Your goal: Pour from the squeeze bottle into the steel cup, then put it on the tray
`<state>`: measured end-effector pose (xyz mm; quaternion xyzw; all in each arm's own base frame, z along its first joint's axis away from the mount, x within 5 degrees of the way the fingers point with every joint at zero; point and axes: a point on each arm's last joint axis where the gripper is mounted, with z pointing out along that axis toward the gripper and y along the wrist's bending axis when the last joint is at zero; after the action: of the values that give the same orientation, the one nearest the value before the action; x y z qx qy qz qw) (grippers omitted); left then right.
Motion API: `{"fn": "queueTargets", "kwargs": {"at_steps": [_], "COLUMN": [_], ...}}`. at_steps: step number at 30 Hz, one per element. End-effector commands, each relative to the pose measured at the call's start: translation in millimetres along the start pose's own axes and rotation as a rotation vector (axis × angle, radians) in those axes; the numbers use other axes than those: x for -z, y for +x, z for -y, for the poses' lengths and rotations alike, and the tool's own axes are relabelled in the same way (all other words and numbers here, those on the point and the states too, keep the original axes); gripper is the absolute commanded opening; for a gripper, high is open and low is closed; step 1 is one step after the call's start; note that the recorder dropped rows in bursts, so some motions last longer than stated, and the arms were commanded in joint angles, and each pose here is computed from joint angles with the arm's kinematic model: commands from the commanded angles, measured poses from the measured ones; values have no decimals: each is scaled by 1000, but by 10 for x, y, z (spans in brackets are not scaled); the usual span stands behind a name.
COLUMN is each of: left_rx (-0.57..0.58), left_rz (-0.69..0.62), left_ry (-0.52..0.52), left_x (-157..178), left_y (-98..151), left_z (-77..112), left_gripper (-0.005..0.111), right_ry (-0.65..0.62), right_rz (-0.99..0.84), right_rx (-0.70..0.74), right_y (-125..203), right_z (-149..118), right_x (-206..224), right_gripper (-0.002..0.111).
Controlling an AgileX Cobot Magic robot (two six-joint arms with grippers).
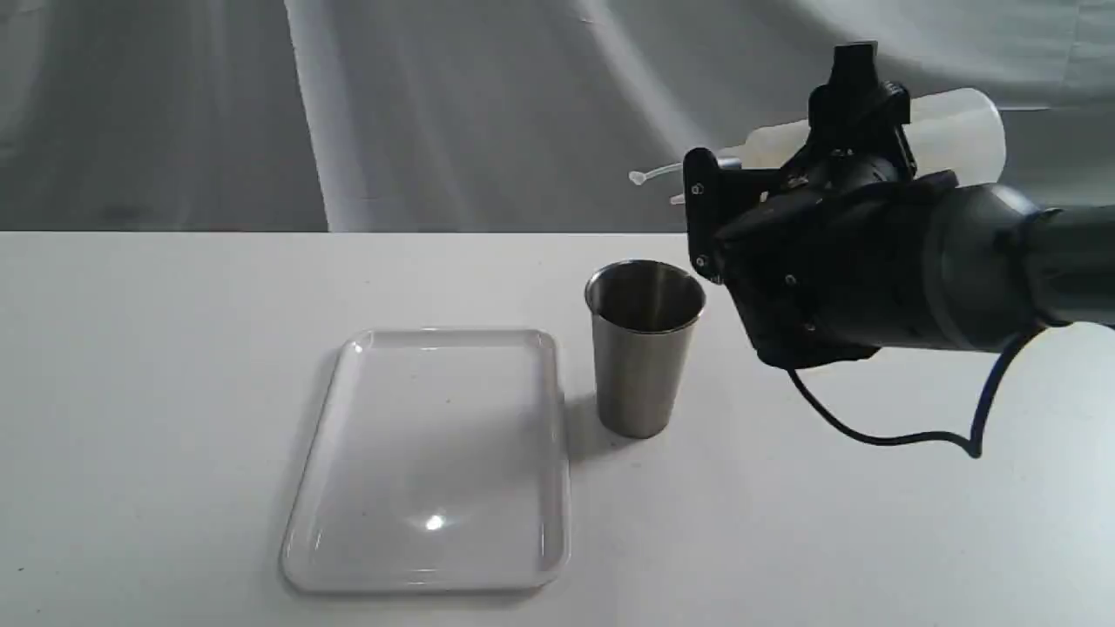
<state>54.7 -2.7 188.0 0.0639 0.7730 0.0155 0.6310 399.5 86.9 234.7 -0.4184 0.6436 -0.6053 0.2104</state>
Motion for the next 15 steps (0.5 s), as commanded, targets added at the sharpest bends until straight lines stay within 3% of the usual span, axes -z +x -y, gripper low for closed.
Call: {"fn": "queueTargets", "kwargs": {"at_steps": [1, 15], "left_rx": [1, 1], "left_rz": [7, 7], "left_ry": [2, 2], "left_x": [0, 0], "left_y": [6, 6], "left_z": [2, 2], "left_gripper": [8, 8], "right_ry": [50, 57], "right_rz": [6, 9], "right_rx": [15, 187], "right_y": [1, -33], "right_z": [109, 113], "right_x": [37, 85], "right_gripper": [43, 43]}}
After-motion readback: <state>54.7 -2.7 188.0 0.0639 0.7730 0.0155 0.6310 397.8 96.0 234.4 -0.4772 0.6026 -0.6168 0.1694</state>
